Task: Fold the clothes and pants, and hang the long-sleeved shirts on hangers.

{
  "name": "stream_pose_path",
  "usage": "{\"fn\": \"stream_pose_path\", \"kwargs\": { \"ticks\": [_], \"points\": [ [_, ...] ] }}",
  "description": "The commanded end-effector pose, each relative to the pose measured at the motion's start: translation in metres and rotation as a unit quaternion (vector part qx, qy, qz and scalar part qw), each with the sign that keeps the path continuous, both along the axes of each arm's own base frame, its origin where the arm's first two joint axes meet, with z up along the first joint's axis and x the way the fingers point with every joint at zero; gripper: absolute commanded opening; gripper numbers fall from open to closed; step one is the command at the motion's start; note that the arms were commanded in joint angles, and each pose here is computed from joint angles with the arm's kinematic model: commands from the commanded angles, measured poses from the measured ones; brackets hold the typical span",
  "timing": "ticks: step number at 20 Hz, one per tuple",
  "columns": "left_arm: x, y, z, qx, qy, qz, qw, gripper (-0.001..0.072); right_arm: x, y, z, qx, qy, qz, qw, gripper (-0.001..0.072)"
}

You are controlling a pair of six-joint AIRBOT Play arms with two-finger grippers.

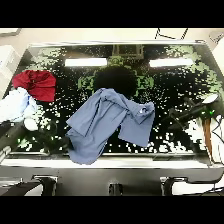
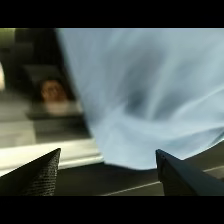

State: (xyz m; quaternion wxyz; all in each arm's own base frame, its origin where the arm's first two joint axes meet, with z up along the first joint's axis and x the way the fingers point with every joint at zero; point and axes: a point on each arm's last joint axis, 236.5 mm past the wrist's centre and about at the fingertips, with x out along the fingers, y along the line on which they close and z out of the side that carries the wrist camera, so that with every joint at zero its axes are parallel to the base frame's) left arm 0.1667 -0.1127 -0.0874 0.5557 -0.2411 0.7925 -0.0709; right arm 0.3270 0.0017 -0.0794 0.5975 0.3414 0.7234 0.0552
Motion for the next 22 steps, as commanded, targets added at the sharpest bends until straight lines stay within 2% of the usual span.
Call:
{"fn": "stream_pose_path", "kwargs": {
  "ticks": [1,4,5,6,7,8,9,10,12,13,15,17,19,21,22],
  "points": [
    [-0.038,-0.015,-0.022,-0.028,0.018,0.040,0.999,0.0703,-0.022,0.030,-0.016,0.037,0.016,0.021,0.999,0.0629],
    [-0.019,-0.034,-0.026,-0.045,-0.017,0.062,0.997,0.0701,-0.023,0.048,-0.019,0.036,0.013,0.044,0.998,0.0630],
    [-0.014,-0.040,-0.026,-0.050,-0.027,0.068,0.996,0.0653,-0.022,0.055,-0.020,0.032,0.009,0.055,0.998,0.0631],
    [-0.009,-0.047,-0.027,-0.054,-0.035,0.073,0.995,0.0564,-0.020,0.062,-0.021,0.029,0.005,0.064,0.998,0.0631],
    [-0.005,-0.054,-0.028,-0.057,-0.042,0.078,0.994,0.0548,-0.019,0.069,-0.023,0.024,-0.001,0.073,0.997,0.0631],
    [-0.003,-0.057,-0.030,-0.055,-0.047,0.083,0.994,0.0388,-0.016,0.077,-0.025,0.017,-0.005,0.077,0.997,0.0631],
    [0.000,-0.060,-0.030,-0.055,-0.055,0.081,0.994,0.0173,-0.013,0.083,-0.027,0.010,-0.009,0.077,0.997,0.0630],
    [0.001,-0.062,-0.029,-0.056,-0.059,0.077,0.994,0.0034,-0.008,0.090,-0.029,0.001,-0.013,0.070,0.997,0.0624],
    [0.015,-0.065,-0.017,-0.068,-0.095,0.051,0.992,0.0023,-0.001,0.105,-0.030,-0.002,-0.024,0.067,0.997,0.0515],
    [0.028,-0.067,-0.006,-0.074,-0.122,0.042,0.989,0.0023,0.001,0.114,-0.029,0.005,-0.030,0.067,0.997,0.0417],
    [0.060,-0.068,0.023,-0.074,-0.185,0.023,0.980,0.0022,0.007,0.127,-0.024,0.020,-0.040,0.062,0.997,0.0047],
    [0.101,-0.061,0.069,-0.057,-0.274,-0.008,0.960,0.0021,0.021,0.132,0.000,0.037,-0.079,0.090,0.992,0.0040],
    [0.146,-0.047,0.146,-0.026,-0.386,-0.035,0.921,0.0021,0.063,0.122,0.061,0.022,-0.181,0.121,0.976,0.0040],
    [0.186,-0.020,0.266,0.017,-0.533,-0.029,0.846,0.0021,0.124,0.094,0.181,-0.021,-0.349,0.085,0.933,0.0041],
    [0.196,-0.005,0.342,0.034,-0.611,-0.011,0.791,0.0022,0.145,0.072,0.267,-0.054,-0.453,0.050,0.888,0.0041]
  ]
}}
